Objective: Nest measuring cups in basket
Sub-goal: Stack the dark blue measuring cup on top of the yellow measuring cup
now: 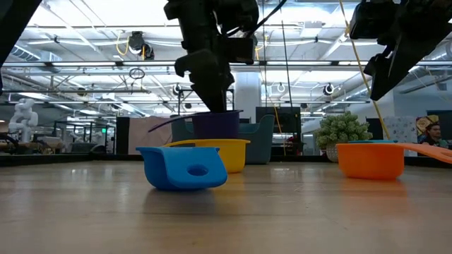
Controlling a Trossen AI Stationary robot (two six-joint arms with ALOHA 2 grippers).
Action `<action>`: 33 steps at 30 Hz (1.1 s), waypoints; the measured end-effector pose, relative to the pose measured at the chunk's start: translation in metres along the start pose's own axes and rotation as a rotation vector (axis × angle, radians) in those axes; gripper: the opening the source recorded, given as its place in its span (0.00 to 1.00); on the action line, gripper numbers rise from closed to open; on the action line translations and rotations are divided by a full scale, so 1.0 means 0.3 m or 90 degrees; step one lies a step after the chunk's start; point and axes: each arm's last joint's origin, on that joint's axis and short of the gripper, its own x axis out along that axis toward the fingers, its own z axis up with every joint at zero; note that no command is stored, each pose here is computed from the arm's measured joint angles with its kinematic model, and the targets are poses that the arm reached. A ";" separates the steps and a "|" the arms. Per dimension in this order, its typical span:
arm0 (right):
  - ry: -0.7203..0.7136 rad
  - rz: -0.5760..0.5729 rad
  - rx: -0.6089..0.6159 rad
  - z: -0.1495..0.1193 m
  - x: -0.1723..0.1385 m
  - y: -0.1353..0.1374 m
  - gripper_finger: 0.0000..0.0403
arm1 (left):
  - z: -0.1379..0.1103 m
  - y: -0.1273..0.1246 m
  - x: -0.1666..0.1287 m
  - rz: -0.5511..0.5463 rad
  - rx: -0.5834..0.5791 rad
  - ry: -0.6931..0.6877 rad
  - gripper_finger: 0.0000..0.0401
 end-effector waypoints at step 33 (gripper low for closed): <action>-0.008 0.004 0.002 0.004 0.000 0.002 0.71 | 0.009 0.006 -0.093 0.055 -0.046 -0.043 0.38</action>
